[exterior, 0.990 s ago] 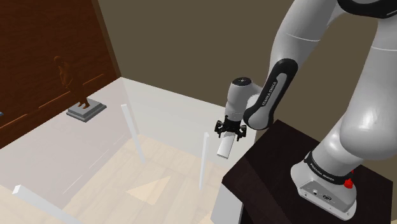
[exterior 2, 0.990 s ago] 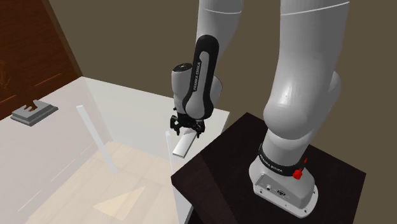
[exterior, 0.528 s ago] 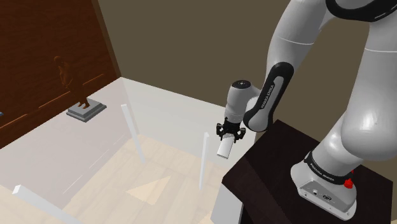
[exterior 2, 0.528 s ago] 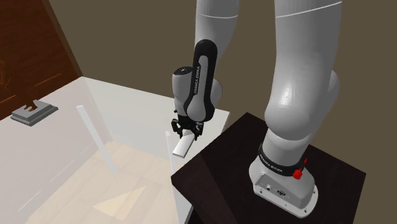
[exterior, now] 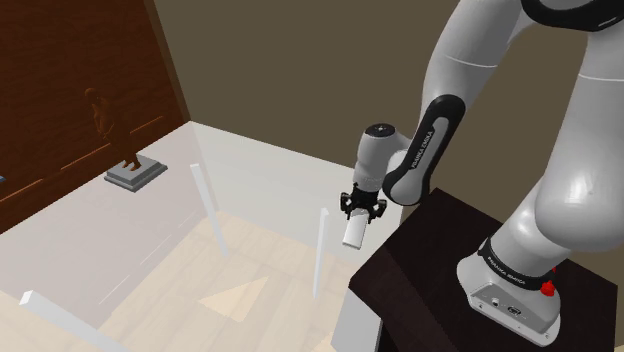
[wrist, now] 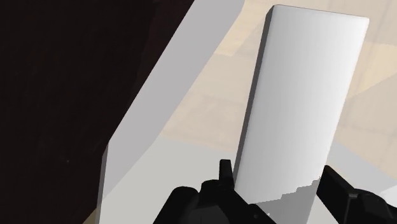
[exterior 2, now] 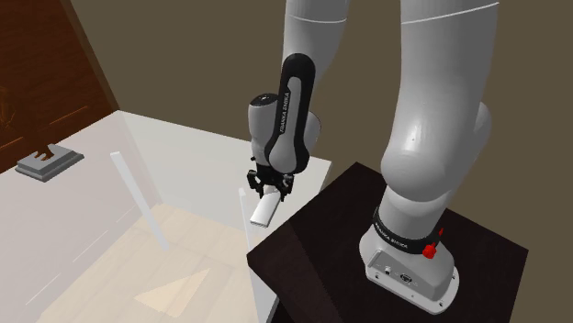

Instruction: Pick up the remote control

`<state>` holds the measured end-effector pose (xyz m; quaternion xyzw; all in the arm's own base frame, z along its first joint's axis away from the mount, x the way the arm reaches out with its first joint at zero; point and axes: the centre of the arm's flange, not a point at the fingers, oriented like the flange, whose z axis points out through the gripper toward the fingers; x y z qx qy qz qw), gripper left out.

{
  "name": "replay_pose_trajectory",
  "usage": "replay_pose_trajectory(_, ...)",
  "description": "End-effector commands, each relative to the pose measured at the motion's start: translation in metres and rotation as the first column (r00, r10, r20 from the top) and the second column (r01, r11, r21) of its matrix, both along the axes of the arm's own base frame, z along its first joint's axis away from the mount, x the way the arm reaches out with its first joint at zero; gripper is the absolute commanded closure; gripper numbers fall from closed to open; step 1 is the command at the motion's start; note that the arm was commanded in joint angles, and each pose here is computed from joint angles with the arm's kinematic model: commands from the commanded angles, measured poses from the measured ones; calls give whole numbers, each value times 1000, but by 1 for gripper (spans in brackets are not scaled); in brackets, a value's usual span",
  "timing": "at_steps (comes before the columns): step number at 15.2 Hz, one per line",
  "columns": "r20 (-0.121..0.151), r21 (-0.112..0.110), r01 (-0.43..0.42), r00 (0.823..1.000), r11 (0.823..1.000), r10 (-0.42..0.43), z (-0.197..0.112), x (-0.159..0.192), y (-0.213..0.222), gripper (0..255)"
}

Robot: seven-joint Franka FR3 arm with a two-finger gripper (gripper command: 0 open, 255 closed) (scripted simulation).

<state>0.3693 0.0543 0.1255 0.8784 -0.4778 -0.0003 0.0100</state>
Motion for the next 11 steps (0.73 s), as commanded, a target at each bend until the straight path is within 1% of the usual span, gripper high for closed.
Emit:
replay_pose_trajectory(1, 0, 0, -1, 1000, 1000, 1, 9, 0, 0, 255)
replay_pose_trajectory(11, 0, 0, -1, 1000, 1000, 1, 62, 0, 0, 255)
